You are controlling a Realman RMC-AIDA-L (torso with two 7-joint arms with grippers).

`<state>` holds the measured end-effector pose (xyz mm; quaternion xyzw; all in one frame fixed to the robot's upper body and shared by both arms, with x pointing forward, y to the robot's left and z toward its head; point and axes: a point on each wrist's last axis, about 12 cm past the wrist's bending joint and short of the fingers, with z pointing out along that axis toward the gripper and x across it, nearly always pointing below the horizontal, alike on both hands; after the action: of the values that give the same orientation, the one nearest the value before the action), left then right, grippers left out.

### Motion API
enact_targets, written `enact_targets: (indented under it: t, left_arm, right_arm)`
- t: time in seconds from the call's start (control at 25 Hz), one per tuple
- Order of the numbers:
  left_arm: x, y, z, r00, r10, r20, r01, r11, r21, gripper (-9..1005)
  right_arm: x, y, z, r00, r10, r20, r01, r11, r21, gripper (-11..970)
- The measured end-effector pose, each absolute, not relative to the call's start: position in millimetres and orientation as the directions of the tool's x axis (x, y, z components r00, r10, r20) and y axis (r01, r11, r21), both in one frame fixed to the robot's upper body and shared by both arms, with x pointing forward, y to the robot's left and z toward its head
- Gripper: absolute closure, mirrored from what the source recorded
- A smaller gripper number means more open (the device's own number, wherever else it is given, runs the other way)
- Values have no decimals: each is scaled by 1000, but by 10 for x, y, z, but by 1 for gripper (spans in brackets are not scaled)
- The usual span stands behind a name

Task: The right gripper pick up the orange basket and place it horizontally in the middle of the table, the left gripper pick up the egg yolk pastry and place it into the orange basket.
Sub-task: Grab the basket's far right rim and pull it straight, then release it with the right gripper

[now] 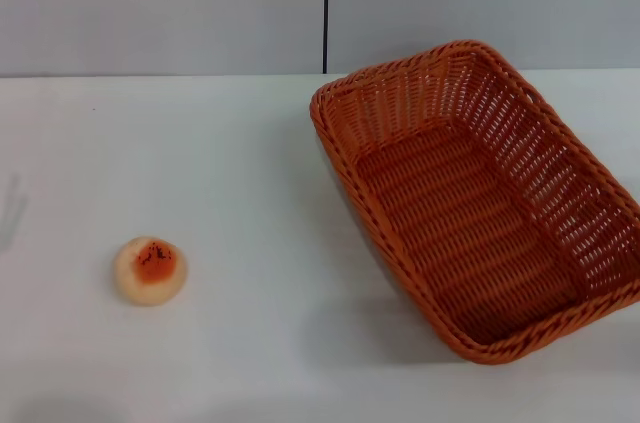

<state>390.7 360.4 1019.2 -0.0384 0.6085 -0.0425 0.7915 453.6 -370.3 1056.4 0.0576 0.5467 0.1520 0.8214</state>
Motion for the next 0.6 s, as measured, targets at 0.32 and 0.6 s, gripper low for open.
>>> enact_targets:
  t: [0.32, 0.6]
  left_arm:
    - [3928, 3609, 10184, 246, -113, -963, 19, 994, -112, 201]
    - [3899, 3632, 10178, 245, -110, -963, 3, 994, -113, 207]
  right_arm:
    - [4545, -3700, 10568, 357, 314, -880, -188, 947, 261, 129]
    - [4577, -3702, 10600, 328, 314, -891, -243, 939, 241, 130]
